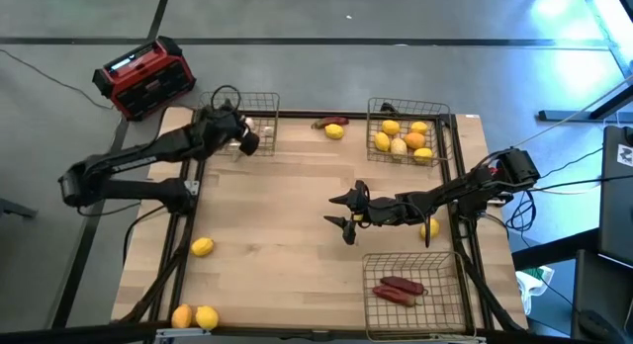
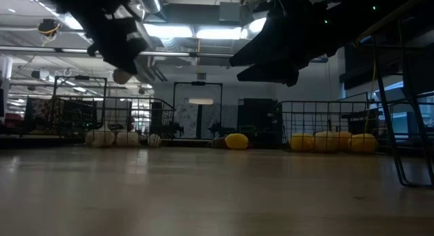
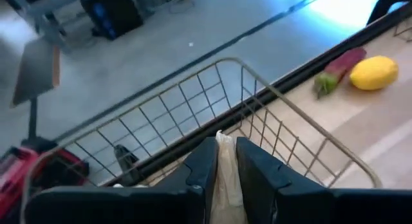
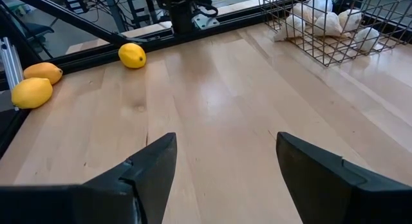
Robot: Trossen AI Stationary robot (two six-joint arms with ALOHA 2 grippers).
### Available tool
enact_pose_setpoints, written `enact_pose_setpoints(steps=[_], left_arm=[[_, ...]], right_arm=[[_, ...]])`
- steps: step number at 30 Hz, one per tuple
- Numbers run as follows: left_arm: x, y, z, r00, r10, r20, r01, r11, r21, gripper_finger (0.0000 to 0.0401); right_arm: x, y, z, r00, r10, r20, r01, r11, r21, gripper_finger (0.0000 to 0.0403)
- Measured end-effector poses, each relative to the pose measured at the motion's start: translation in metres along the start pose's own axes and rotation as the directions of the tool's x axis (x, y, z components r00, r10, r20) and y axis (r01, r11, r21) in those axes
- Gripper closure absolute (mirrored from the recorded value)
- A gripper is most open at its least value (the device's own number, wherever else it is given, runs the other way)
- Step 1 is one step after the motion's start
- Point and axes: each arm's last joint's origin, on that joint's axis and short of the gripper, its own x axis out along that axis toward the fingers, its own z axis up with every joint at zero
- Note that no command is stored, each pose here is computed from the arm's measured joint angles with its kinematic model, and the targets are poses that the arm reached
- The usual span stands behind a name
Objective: Sort produce into baskets
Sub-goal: Put the white garlic into the top left wire basket
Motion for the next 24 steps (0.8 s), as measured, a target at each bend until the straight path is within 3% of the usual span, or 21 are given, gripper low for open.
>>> enact_pose_setpoints(steps=[12,24], left_arm=[[0.062,0.017,-0.014,0.973,0.081,-0.217,-0.092,0.995,-0.041,0.0345],[0.071,0.02,-0.018,0.962,0.097,-0.255,-0.11,0.993,-0.036,0.0344]], right_arm=[[0.0,0.0,-0.001,1.0,-0.002,-0.006,0.002,1.0,-0.006,0.0139],[0.0,-0.001,-0.002,1.0,-0.008,-0.02,0.007,1.0,-0.019,0.0139]])
